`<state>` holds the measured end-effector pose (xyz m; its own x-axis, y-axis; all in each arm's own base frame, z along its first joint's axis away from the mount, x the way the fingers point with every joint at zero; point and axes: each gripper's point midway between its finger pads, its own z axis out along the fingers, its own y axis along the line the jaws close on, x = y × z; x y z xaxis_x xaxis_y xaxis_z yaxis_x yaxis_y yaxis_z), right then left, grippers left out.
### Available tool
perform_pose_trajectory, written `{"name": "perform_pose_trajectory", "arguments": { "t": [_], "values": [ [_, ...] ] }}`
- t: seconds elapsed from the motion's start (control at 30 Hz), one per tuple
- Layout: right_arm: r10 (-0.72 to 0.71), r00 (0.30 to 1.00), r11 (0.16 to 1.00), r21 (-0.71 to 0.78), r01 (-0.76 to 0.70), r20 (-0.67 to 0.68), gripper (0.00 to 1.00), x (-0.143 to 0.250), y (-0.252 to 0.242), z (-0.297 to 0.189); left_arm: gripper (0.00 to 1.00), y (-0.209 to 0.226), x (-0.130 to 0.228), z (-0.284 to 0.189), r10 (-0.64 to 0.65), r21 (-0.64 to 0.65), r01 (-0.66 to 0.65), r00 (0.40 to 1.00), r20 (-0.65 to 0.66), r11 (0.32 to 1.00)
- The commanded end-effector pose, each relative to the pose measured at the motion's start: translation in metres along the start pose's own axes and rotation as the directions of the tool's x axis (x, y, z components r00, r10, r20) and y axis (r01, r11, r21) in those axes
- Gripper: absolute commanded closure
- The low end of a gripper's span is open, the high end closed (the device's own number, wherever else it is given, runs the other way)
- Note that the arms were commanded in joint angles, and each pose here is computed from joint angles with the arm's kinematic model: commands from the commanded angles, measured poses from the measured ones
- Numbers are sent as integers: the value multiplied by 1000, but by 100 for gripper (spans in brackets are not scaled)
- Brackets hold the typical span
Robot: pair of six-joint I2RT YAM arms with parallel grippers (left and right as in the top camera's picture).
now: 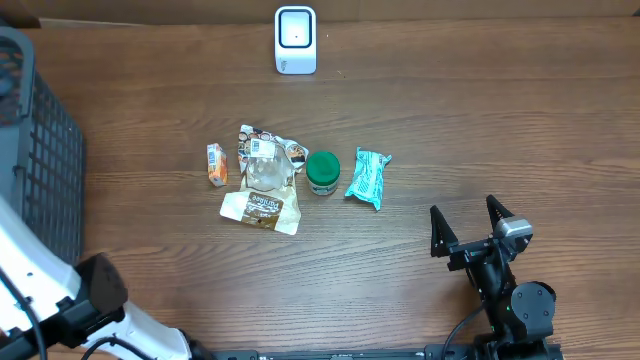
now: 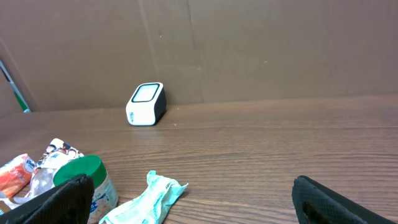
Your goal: Scan the item barcode
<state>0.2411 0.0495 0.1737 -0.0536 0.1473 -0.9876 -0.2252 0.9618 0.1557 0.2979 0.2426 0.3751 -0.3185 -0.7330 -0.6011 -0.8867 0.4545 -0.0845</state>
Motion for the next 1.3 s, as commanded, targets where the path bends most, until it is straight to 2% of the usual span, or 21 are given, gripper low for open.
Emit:
{"name": "perform_pose_trajectory", "arguments": {
  "t": [0.0,0.03,0.07,0.13,0.2,0.37,0.47,0.7,0.83,0.93,1.27],
  "values": [
    [-4,1000,1000,-7,4,1,0,3,1,0,9,44,5,23,-93,-123,85,994,-63,989],
    [-4,1000,1000,-7,4,1,0,3,1,0,11,52,8,29,-103,-147,90,991,-82,985],
    [-4,1000,1000,-7,4,1,0,3,1,0,19,69,17,48,-125,-206,95,983,-137,974],
    [-4,1000,1000,-7,4,1,0,3,1,0,29,88,29,69,-145,-279,88,971,-191,956],
    [-4,1000,1000,-7,4,1,0,3,1,0,34,102,43,90,-164,-327,79,956,-244,942],
    [-4,1000,1000,-7,4,1,0,3,1,0,35,123,77,140,-196,-381,60,924,-328,923],
    [-4,1000,1000,-7,4,1,0,3,1,0,34,127,95,172,-162,-375,18,920,-357,927],
    [-4,1000,1000,-7,4,1,0,3,1,0,32,131,123,227,-109,-353,-21,933,-344,935],
    [-4,1000,1000,-7,4,1,0,3,1,0,37,137,138,249,-86,-363,-45,938,-337,931],
    [-4,1000,1000,-7,4,1,0,3,1,0,42,143,145,259,-83,-388,-53,942,-325,920],
    [-4,1000,1000,-7,4,1,0,3,1,0,45,145,132,273,-85,-394,-17,967,-240,919]
  ]
}}
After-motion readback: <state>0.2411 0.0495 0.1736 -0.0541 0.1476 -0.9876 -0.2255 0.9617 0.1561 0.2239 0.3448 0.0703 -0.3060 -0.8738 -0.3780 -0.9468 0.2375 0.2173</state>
